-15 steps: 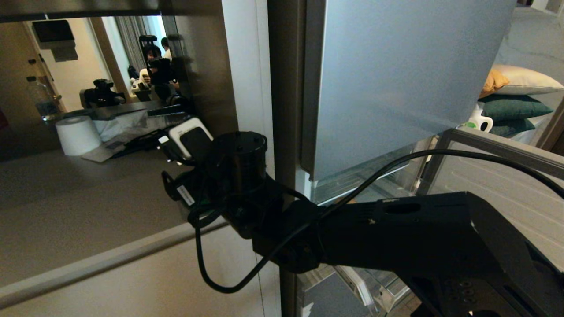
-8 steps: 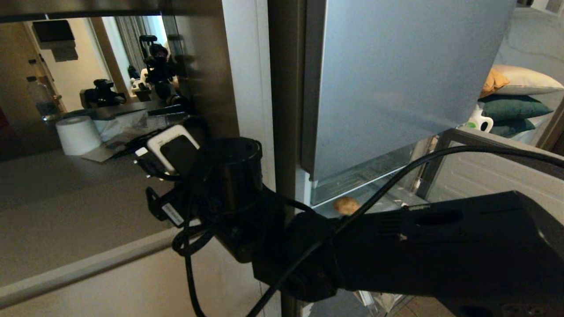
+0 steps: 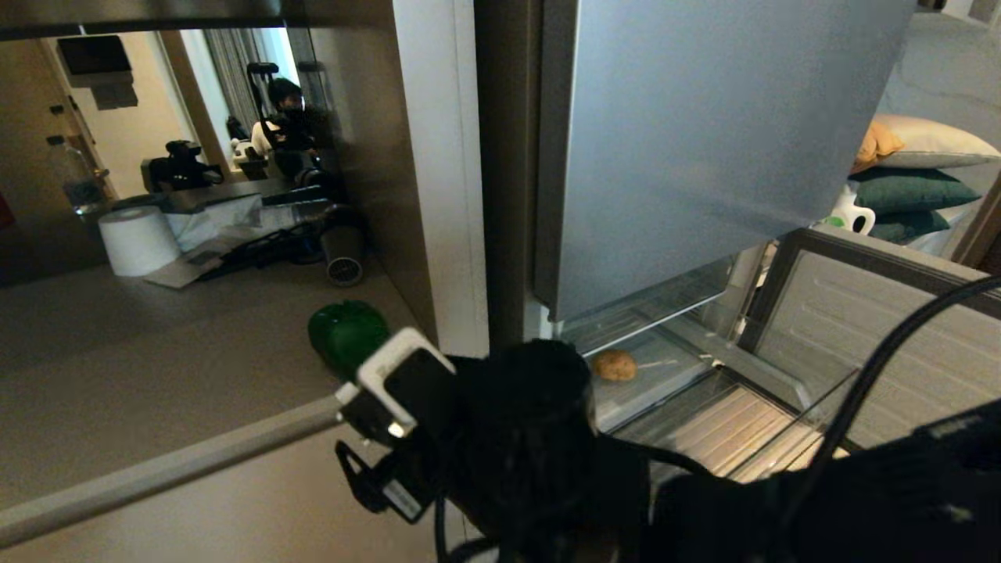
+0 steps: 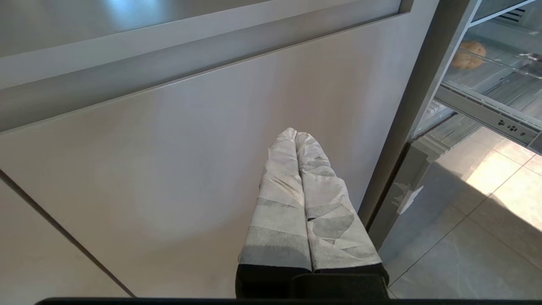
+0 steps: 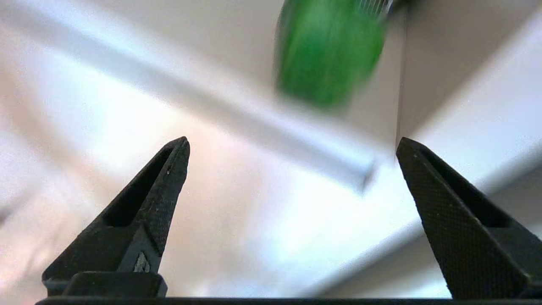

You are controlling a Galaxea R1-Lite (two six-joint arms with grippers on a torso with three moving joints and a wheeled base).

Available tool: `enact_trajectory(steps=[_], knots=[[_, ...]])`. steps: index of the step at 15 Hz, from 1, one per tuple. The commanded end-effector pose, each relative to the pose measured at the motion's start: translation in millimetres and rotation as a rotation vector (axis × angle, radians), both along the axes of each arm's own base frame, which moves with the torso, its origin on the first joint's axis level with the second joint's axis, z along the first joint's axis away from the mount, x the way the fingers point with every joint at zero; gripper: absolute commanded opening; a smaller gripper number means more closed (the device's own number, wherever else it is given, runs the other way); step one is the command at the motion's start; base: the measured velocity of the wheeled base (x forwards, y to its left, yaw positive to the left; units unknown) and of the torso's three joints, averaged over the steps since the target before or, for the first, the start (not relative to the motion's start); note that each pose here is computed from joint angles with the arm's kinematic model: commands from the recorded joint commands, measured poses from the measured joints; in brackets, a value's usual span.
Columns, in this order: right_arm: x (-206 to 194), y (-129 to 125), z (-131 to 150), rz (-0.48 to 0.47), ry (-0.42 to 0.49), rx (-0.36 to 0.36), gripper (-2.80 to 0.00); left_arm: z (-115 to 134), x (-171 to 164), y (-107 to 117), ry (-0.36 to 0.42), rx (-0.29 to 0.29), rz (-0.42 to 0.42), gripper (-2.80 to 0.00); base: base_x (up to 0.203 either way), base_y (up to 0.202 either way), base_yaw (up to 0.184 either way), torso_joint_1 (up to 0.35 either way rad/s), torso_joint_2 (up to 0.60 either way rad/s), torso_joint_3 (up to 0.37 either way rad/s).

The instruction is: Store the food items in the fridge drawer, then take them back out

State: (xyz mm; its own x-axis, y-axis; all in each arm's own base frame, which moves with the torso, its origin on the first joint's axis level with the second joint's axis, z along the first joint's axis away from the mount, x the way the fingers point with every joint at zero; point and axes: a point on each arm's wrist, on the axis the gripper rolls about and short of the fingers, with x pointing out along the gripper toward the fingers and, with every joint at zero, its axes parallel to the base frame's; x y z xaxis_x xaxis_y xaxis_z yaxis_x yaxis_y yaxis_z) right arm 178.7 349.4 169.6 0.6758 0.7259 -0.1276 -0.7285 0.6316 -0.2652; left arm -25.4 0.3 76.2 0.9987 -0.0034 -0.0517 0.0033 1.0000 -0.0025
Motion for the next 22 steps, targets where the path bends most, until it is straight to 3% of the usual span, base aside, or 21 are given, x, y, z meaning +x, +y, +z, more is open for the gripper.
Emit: enact_trajectory(steps=[1, 6, 9, 11, 16, 18, 22], knots=[[-23, -40, 6, 0.008, 0.002, -0.003, 0.0, 0, 0, 0, 0.0, 0.0, 0.0, -2.8, 0.0, 0.0, 0.0, 0.0, 0.0, 0.0], [-62, -116, 8, 0.001, 0.003, 0.017, 0.0, 0, 0, 0, 0.0, 0.0, 0.0, -2.8, 0.0, 0.0, 0.0, 0.0, 0.0, 0.0], [-74, -140, 19, -0.013, 0.037, 0.104, 0.0, 0, 0, 0, 0.0, 0.0, 0.0, -2.8, 0.0, 0.0, 0.0, 0.0, 0.0, 0.0], [-78, -162, 14, -0.075, 0.074, 0.128, 0.0, 0, 0, 0, 0.0, 0.0, 0.0, -2.8, 0.0, 0.0, 0.0, 0.0, 0.0, 0.0], [-56, -198, -31, -0.426, 0.192, 0.065, 0.0, 0, 0, 0, 0.0, 0.0, 0.0, -2.8, 0.0, 0.0, 0.0, 0.0, 0.0, 0.0], [-53, -211, -44, -0.548, 0.254, 0.101, 0.0, 0, 0, 0, 0.0, 0.0, 0.0, -2.8, 0.0, 0.0, 0.0, 0.0, 0.0, 0.0], [-16, -254, -53, -0.852, 0.287, 0.133, 0.0, 0, 0, 0, 0.0, 0.0, 0.0, -2.8, 0.0, 0.0, 0.0, 0.0, 0.0, 0.0]])
